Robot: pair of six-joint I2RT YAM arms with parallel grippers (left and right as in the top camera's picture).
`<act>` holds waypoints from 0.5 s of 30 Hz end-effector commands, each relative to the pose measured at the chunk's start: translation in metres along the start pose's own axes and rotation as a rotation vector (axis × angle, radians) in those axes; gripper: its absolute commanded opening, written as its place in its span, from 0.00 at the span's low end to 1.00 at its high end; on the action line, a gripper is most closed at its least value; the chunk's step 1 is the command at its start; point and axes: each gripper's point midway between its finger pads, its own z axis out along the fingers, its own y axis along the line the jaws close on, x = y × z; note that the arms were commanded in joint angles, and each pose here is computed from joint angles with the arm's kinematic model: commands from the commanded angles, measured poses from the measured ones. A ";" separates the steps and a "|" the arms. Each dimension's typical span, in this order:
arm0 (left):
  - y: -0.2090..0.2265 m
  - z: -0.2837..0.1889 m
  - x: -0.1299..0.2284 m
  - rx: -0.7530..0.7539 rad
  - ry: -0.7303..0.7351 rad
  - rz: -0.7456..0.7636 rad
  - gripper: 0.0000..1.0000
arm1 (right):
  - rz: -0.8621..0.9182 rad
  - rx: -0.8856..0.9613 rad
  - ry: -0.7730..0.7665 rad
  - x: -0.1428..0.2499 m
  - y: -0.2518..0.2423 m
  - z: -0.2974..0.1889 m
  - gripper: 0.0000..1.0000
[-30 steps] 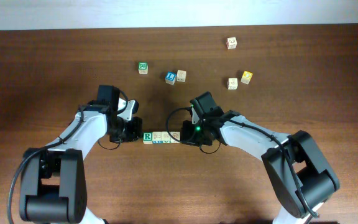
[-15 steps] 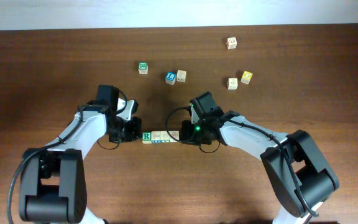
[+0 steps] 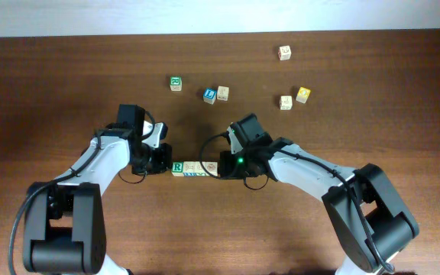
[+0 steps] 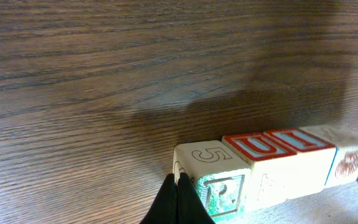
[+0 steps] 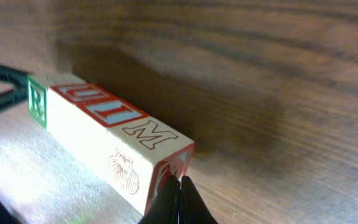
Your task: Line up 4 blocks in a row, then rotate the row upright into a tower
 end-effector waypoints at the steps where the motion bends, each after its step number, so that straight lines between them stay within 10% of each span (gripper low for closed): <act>1: -0.014 0.006 0.008 0.070 0.035 0.019 0.00 | -0.100 -0.065 -0.027 -0.008 0.040 -0.010 0.04; 15: -0.014 0.006 0.011 0.069 0.046 0.014 0.00 | -0.158 -0.012 -0.035 -0.018 0.066 -0.024 0.04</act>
